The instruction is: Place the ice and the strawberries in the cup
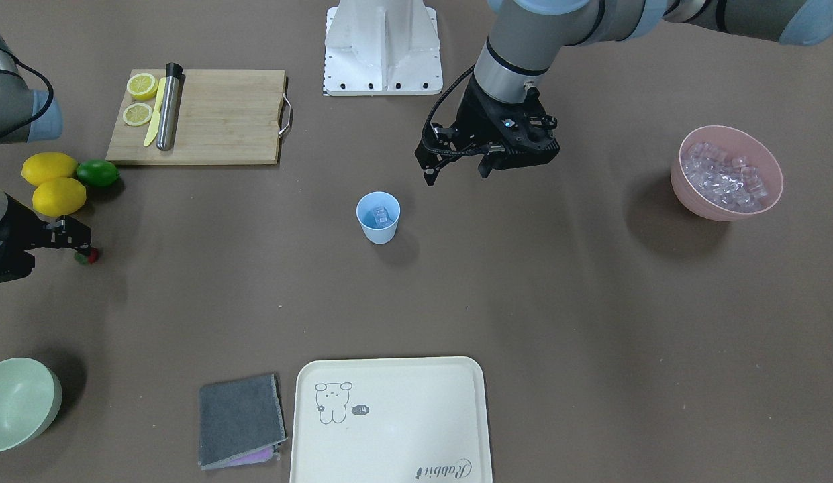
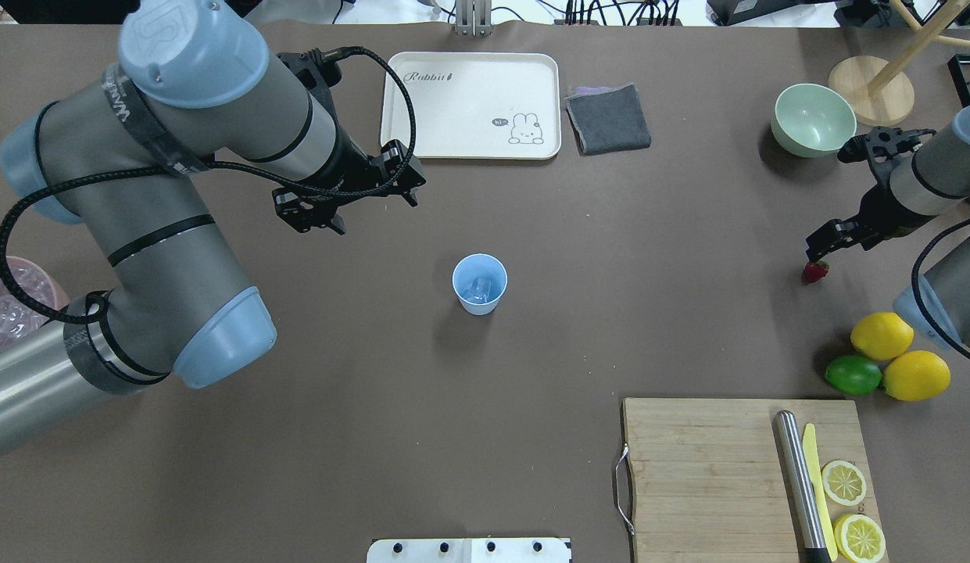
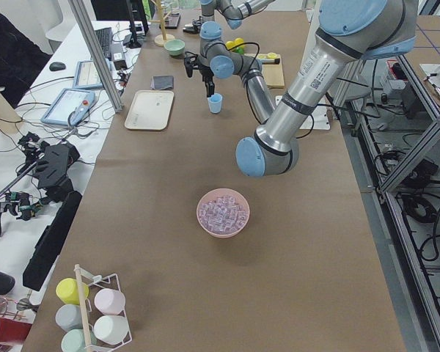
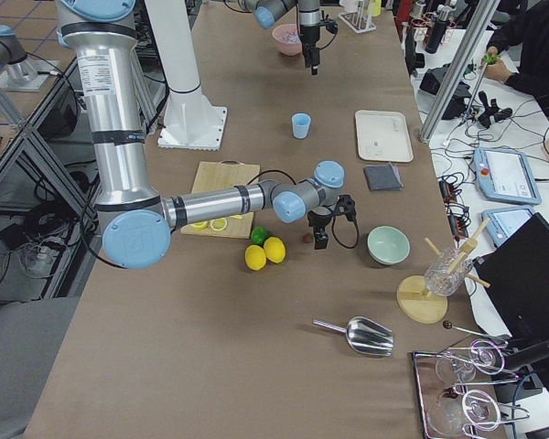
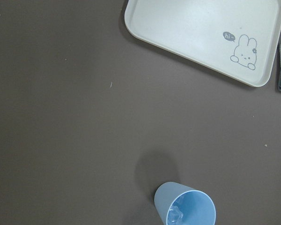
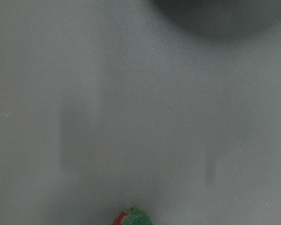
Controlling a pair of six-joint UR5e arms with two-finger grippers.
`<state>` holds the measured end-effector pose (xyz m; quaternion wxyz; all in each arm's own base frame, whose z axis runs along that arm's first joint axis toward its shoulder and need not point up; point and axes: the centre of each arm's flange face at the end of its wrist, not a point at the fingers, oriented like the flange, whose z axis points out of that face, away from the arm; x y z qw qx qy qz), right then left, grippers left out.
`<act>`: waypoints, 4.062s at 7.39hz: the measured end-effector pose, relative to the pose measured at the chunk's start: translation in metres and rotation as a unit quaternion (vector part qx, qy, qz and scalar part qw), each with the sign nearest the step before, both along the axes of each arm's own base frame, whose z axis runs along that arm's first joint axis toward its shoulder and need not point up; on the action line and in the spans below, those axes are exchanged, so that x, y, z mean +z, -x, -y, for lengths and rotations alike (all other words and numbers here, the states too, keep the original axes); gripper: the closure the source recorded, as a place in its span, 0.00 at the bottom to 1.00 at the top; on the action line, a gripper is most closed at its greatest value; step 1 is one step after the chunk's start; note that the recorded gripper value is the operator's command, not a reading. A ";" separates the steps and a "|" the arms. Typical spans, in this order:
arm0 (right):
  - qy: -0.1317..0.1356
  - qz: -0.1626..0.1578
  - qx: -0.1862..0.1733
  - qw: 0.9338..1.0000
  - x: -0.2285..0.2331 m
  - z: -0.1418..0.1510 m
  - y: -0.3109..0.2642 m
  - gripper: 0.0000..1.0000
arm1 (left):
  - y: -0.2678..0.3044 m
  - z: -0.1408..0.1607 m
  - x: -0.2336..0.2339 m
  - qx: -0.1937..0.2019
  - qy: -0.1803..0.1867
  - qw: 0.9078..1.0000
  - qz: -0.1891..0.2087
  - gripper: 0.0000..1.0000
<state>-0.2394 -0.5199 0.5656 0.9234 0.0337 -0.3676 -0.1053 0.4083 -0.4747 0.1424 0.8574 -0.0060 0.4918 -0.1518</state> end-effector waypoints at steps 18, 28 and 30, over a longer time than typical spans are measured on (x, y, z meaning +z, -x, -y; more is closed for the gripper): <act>0.102 0.097 0.117 0.983 -0.396 -0.046 0.252 1.00 | 0.177 0.070 0.228 0.090 -0.089 0.984 0.128 0.03; 0.107 0.099 0.164 0.976 -0.415 -0.051 0.289 0.00 | 0.180 0.074 0.228 0.091 -0.091 0.983 0.128 0.03; 0.099 0.105 0.150 0.978 -0.370 -0.027 0.208 0.00 | 0.208 0.085 0.236 0.115 -0.134 0.975 0.139 0.03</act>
